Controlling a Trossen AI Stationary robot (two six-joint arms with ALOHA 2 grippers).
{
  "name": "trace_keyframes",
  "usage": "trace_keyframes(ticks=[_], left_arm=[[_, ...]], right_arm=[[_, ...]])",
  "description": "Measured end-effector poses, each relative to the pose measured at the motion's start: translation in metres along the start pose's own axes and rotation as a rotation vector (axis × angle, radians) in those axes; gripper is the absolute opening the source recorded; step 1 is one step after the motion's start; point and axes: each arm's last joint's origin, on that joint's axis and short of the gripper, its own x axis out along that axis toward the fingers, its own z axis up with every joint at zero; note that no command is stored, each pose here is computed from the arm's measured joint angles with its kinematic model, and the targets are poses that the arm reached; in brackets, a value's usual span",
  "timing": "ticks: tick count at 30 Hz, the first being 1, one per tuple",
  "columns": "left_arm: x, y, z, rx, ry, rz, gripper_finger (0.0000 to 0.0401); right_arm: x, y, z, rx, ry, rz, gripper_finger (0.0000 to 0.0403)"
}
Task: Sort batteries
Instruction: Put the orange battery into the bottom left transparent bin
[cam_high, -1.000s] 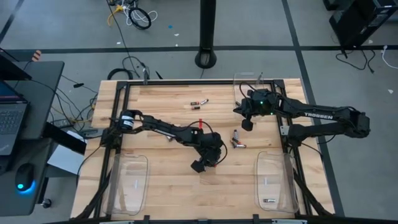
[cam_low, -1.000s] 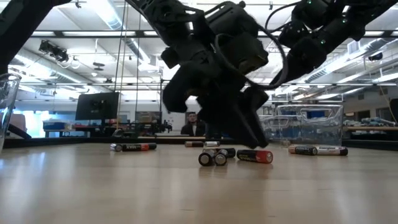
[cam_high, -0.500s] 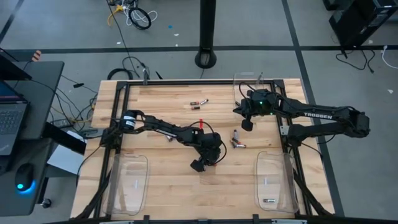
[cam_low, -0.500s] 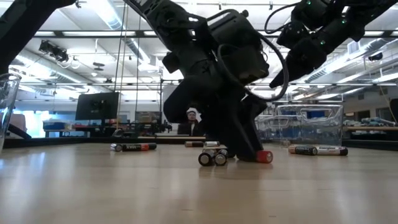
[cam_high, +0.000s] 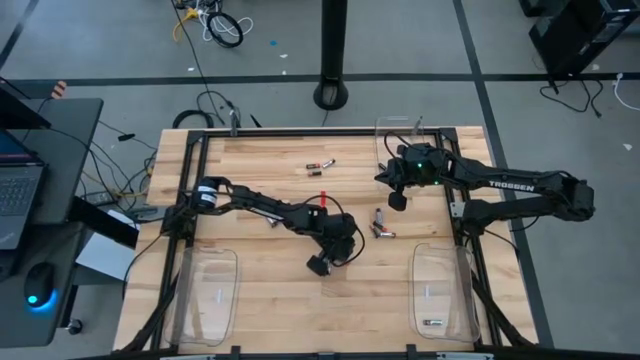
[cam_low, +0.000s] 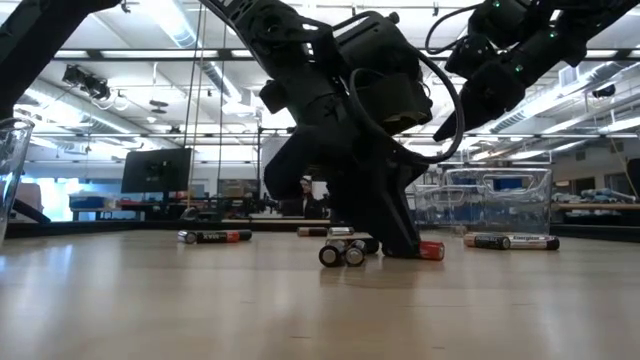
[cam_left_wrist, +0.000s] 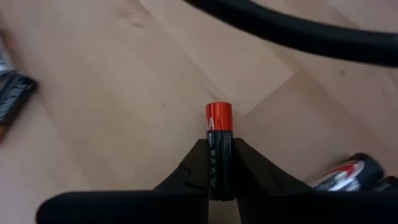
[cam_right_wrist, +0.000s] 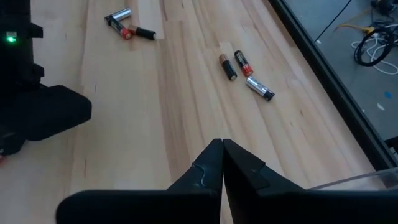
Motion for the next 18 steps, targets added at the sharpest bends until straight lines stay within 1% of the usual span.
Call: trace_keyframes(ticks=[4,7,11,13,15,18], left_arm=[[-0.006,0.002,0.002,0.023,0.032,0.061,0.0046],[-0.017,0.006,0.011,0.027,0.044,0.100,0.0046],[-0.038,0.013,0.026,0.031,0.014,0.131,0.0046],[-0.048,0.012,0.028,0.028,0.019,0.128,0.0046],[-0.062,0.011,0.033,0.025,0.016,0.137,0.0046],[-0.092,0.009,0.041,0.010,0.009,0.163,0.0046]], right_arm=[[0.000,-0.001,0.000,0.000,0.006,-0.031,0.0016],[0.000,-0.001,0.000,0.000,0.005,-0.034,0.0018],[-0.003,-0.001,0.000,0.000,0.002,-0.034,0.0022],[-0.005,0.000,-0.001,-0.001,0.008,-0.033,0.0021],[-0.008,0.001,-0.001,-0.004,0.005,-0.036,0.0018],[-0.011,0.002,0.000,-0.008,-0.007,-0.042,0.0015]])
